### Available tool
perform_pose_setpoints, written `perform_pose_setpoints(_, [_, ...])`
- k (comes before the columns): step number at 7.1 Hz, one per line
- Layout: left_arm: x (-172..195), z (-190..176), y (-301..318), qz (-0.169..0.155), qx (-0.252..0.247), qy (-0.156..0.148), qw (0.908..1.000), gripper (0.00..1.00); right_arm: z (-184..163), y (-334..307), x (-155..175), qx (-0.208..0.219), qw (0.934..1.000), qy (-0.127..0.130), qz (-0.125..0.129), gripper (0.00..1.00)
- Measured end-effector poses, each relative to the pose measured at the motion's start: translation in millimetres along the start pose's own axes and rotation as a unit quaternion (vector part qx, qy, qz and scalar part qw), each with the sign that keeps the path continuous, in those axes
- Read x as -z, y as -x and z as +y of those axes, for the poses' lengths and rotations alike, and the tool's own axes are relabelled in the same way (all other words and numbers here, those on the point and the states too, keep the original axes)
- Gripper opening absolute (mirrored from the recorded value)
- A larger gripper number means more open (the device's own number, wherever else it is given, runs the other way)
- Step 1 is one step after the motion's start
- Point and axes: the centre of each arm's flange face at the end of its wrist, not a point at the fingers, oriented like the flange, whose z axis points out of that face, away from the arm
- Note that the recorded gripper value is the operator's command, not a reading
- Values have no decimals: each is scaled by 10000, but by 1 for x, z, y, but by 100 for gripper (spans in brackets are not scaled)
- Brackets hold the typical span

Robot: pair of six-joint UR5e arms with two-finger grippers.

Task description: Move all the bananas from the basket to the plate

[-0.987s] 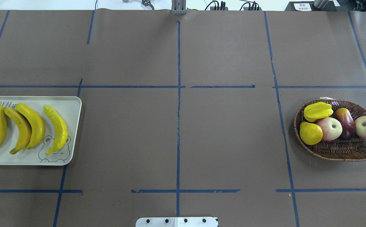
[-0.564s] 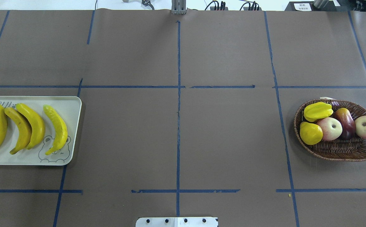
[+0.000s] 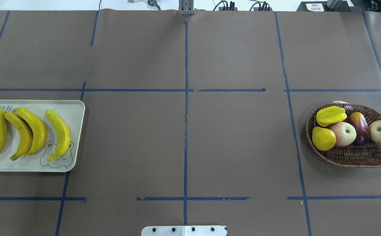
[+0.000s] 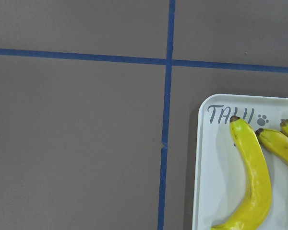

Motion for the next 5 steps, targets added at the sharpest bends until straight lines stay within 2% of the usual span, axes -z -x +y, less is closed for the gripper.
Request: perform_pose_setpoints(5, [-2,0,2,-15,6,21,10000,100,-1,4,3,32,10000,-31,-12,100])
